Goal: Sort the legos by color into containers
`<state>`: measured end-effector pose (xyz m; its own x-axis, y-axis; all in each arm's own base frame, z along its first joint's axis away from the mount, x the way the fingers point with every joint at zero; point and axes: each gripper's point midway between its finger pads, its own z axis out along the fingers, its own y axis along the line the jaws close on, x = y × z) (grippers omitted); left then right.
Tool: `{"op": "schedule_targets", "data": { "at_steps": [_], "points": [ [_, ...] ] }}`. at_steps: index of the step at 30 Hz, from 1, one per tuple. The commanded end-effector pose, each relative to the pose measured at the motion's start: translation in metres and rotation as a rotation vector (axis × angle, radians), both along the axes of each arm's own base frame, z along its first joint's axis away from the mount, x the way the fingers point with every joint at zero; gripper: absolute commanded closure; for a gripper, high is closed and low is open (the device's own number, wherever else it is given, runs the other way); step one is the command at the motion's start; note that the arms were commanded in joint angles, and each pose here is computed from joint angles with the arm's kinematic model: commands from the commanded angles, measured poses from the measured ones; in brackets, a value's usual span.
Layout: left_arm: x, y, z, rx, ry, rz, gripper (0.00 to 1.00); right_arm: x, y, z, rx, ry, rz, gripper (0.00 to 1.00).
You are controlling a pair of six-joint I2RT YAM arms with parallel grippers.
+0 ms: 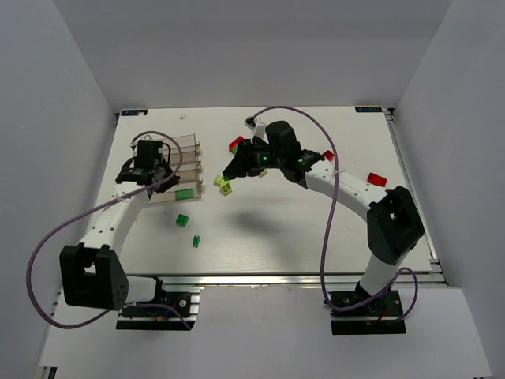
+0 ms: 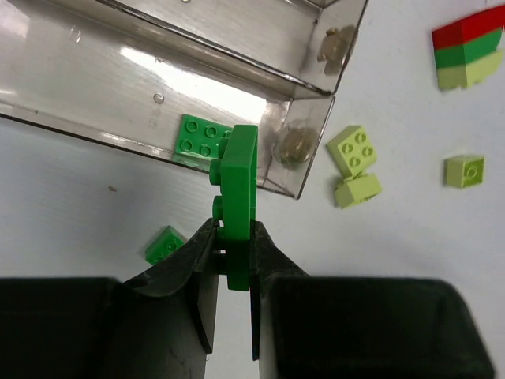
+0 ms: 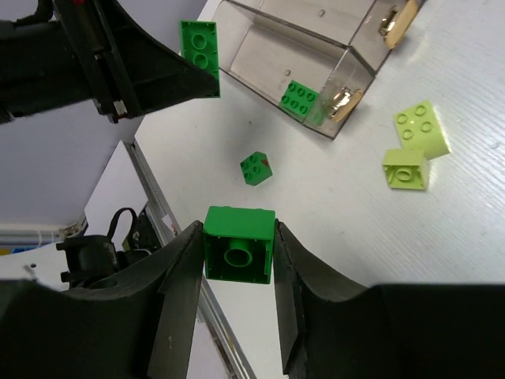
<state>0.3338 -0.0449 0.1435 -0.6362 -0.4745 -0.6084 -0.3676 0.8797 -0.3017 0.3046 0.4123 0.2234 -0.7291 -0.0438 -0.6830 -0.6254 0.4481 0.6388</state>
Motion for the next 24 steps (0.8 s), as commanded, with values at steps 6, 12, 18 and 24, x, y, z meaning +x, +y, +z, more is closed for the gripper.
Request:
{"op": "schedule_targets", "data": {
  "at_steps": [6, 12, 18, 24],
  "points": [
    [0.015, 0.003, 0.018, -0.217, 0.181, 0.443, 0.94, 0.004, -0.015, 0.021, 0.039, -0.058, -0.016, 1.00],
    [0.013, -0.002, 0.006, -0.307, 0.328, 0.651, 0.73, 0.006, -0.016, 0.023, 0.043, -0.064, -0.018, 1.00],
    [0.026, 0.001, -0.005, -0.375, 0.325, 0.759, 0.72, 0.005, -0.017, 0.020, 0.036, -0.062, -0.020, 1.00],
    [0.041, 0.008, -0.011, -0.345, 0.332, 0.780, 0.66, 0.004, -0.017, 0.017, 0.032, -0.061, -0.016, 1.00]
  ]
}}
